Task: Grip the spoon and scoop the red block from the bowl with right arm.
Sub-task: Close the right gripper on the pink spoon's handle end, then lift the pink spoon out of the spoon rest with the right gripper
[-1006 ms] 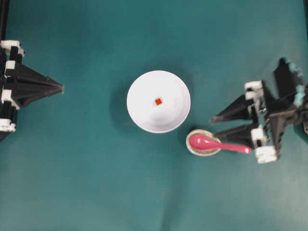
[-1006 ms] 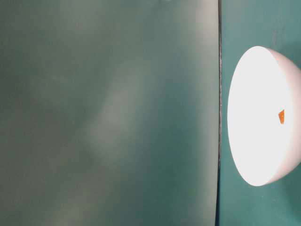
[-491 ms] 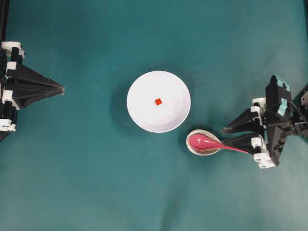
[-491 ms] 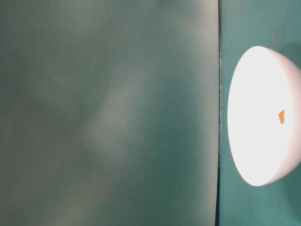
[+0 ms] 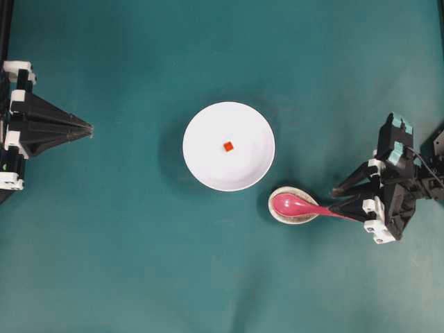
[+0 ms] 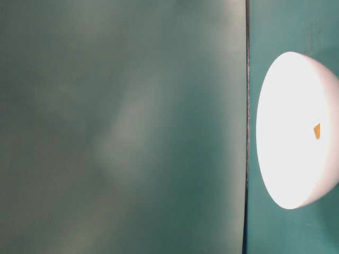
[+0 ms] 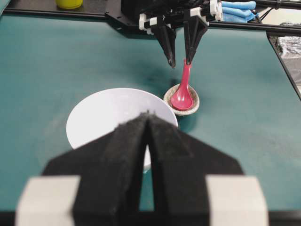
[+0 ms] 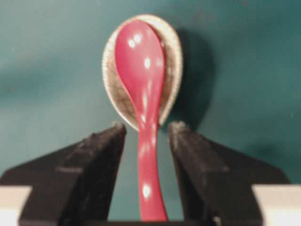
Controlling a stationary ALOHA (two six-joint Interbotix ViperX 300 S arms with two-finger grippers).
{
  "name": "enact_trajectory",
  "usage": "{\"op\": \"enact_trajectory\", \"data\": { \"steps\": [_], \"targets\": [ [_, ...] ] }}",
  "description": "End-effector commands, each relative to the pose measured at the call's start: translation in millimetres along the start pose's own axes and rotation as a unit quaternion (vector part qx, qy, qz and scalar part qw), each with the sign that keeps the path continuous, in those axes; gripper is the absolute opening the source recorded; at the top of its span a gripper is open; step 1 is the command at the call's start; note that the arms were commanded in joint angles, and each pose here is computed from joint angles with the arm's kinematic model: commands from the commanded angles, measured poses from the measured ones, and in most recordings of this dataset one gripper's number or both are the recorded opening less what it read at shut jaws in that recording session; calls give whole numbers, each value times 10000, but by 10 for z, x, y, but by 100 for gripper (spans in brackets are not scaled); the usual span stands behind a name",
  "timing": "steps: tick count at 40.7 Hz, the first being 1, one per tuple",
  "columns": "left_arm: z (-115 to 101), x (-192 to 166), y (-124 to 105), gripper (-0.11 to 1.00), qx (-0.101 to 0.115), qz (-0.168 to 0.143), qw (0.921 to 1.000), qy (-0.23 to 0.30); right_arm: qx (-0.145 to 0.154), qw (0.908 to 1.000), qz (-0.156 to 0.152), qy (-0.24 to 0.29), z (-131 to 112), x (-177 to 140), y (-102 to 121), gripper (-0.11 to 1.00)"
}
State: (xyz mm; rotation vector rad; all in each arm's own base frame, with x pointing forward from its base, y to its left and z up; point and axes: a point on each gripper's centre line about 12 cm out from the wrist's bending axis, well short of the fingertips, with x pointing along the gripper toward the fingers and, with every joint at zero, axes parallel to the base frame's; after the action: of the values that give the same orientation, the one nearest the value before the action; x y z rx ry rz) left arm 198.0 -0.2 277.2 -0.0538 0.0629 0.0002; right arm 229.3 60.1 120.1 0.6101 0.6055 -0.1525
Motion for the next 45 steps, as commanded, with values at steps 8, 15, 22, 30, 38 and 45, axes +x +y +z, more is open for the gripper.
{"op": "enact_trajectory", "data": {
  "steps": [8, 15, 22, 30, 38, 45],
  "targets": [
    [108, 15, -6, 0, 15, -10, 9999, -138, 290, 9994, -4, -177, 8, 84, 151, 50],
    [97, 17, -6, 0, 15, -8, 9999, -115, 172, 9991, -93, -381, -88, 163, 189, 50],
    [92, 15, -5, 0, 15, -7, 10000, -92, -255, 9976, -104, -642, -201, 165, 156, 50],
    [92, 15, -5, 0, 15, -5, 10000, -69, -755, 9939, -194, -774, -313, 142, 57, 50],
    [88, 15, -5, 0, 8, -4, 10000, -54, -942, 9925, -268, -736, -381, 115, -29, 50],
    [73, 15, -4, 0, 8, 0, 10000, 8, -1115, 9908, -148, -748, -442, 73, -9, 50]
  ]
}}
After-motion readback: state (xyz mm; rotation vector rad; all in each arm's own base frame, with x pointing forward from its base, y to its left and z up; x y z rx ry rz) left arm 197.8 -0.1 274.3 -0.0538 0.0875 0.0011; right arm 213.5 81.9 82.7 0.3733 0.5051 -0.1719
